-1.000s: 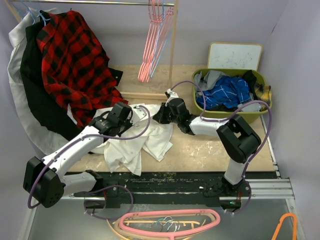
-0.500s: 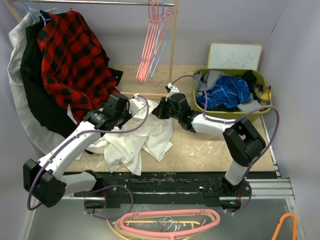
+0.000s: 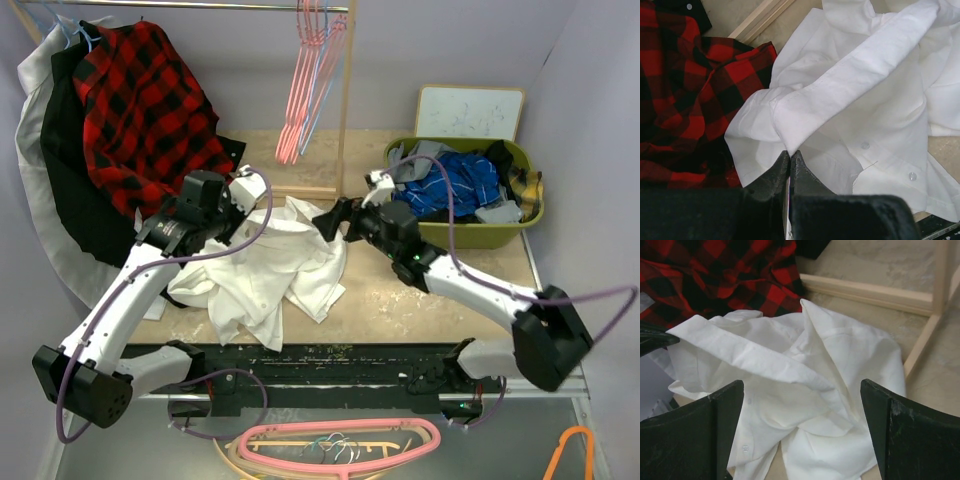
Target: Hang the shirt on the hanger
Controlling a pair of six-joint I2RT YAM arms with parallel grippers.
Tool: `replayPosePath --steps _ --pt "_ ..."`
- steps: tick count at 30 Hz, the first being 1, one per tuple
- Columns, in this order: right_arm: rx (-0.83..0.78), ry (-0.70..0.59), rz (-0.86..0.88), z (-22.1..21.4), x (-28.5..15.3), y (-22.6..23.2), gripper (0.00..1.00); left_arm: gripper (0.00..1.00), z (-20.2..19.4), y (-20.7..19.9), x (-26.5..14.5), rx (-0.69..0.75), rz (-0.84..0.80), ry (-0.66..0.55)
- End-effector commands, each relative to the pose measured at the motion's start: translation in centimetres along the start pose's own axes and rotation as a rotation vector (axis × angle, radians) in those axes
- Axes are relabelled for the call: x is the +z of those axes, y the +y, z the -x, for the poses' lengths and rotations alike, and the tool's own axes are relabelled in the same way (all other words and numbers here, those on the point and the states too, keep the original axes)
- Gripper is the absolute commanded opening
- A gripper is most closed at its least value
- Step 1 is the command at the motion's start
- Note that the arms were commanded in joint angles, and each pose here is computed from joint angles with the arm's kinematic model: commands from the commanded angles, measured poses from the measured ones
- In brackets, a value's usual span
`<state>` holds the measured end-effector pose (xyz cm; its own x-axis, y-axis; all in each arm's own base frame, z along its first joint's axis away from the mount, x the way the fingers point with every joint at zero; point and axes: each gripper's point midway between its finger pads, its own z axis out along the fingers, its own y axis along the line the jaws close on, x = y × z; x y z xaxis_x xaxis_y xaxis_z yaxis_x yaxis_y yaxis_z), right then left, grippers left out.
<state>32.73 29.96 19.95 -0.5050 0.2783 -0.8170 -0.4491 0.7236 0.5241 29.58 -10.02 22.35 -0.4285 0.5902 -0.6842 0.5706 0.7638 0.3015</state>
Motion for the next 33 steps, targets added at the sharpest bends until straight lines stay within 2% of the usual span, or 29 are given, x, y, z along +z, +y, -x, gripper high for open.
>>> replayPosePath --steps 1,6,10,13,16,21,24,27,33 --pt "-0.152 -0.308 0.020 6.1 -4.7 0.8 1.00 0.00 1.8 0.7 -1.0 -0.044 0.007 -0.056" --pt "-0.201 -0.472 0.027 13.8 -10.1 4.9 0.98 0.00 1.9 1.5 -1.6 -0.089 0.015 -0.060" --pt "-0.070 -0.497 -0.124 20.3 -12.9 6.4 0.74 0.00 1.0 1.5 -1.7 -0.118 0.004 -0.054" --pt "-0.042 -0.468 -0.182 24.1 -13.1 8.2 0.70 0.00 0.6 1.6 -1.8 -0.124 0.012 -0.051" --pt "-0.042 -0.427 -0.234 25.8 -11.6 8.8 0.70 0.00 0.6 1.8 -1.8 -0.130 0.015 -0.052" --pt "-0.088 -0.385 -0.217 28.2 -8.2 11.1 0.70 0.00 0.1 1.9 -1.8 -0.149 0.007 -0.048" --pt "-0.112 -0.351 -0.219 28.5 -6.1 11.6 0.67 0.00 -0.1 2.0 -1.9 -0.166 0.003 -0.048" --pt "-0.127 -0.354 -0.227 28.5 -4.7 11.5 0.60 0.00 -0.4 2.3 -1.9 -0.176 0.006 -0.041" --pt "-0.132 -0.355 -0.228 28.2 -3.5 11.3 0.58 0.00 -0.8 2.6 -2.2 -0.193 0.005 -0.045"
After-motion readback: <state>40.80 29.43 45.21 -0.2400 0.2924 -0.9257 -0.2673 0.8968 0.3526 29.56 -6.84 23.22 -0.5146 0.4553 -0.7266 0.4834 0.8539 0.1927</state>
